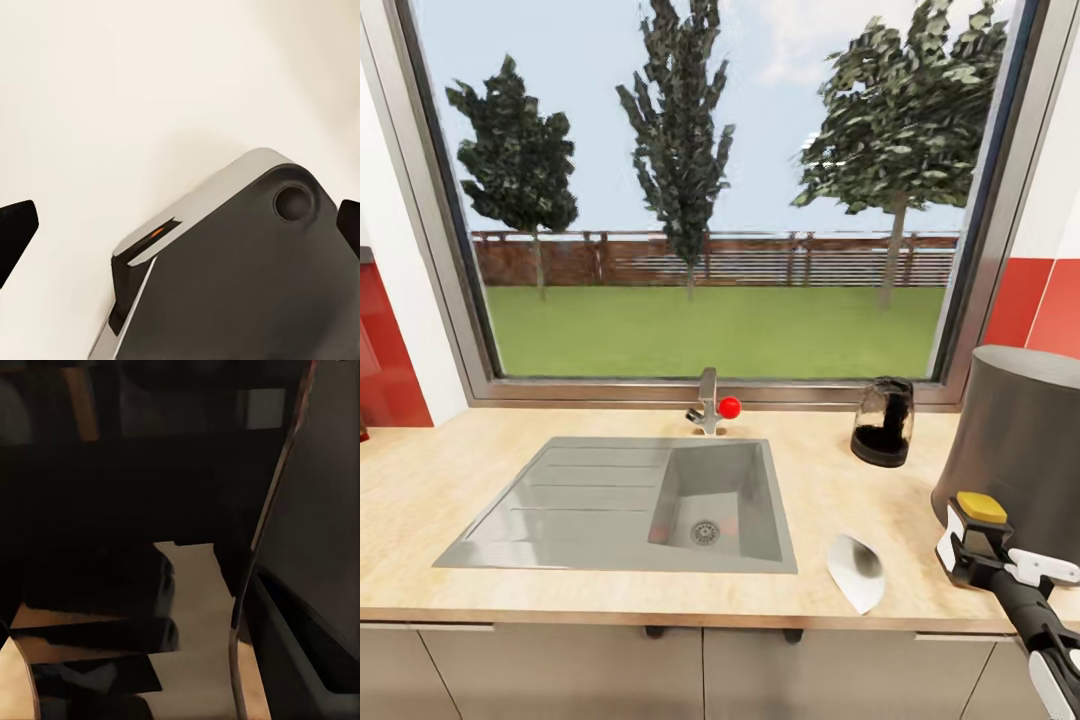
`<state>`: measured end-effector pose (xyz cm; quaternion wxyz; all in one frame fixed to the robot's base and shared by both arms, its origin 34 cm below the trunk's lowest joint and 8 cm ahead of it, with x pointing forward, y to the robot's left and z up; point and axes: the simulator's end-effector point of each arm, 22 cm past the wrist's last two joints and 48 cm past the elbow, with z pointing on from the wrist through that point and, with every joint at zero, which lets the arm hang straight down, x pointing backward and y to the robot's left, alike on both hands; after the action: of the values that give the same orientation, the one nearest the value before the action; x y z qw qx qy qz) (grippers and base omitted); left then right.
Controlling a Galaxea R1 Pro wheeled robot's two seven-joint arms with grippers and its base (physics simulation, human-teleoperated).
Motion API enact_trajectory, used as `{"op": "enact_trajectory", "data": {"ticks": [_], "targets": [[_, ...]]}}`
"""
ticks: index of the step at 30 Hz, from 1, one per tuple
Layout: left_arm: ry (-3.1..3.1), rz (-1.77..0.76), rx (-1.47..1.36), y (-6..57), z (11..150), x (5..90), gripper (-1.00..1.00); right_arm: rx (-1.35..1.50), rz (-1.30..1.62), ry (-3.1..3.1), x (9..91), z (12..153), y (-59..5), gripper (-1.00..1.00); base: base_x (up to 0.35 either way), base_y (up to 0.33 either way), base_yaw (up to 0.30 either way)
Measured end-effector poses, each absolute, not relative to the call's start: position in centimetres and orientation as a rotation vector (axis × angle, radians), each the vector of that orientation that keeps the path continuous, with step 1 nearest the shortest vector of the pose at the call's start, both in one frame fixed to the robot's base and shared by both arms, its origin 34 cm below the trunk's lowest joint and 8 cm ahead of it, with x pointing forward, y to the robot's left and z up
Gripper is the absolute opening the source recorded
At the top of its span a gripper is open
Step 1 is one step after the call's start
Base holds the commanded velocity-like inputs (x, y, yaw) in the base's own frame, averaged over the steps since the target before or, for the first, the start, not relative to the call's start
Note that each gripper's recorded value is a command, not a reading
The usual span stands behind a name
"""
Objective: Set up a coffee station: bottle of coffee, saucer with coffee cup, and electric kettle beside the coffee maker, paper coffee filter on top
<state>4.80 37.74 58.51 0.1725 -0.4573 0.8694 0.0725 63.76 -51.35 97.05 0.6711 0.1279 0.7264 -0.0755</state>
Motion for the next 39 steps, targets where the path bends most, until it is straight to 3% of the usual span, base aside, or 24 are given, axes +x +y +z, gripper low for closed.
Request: {"op": "enact_trajectory", "data": {"ticks": [20,21,39], "targets": [[2.470,0.202,-1.292,37.4,58.5,4.8,1.00,0.196,-0.292,1.691,64.0,97.7,-51.5,-1.00,0.000,0.000,0.000],[2.469,0.201,-1.292,37.4,58.5,4.8,1.00,0.195,-0.290,1.696,64.0,97.7,-51.5,1.00,0.000,0.000,0.000],[2.466,0.192,-1.290,37.1,58.4,5.2,1.00,0.220,-0.281,1.775,63.1,94.1,-51.8,1.00,0.000,0.000,0.000]]}}
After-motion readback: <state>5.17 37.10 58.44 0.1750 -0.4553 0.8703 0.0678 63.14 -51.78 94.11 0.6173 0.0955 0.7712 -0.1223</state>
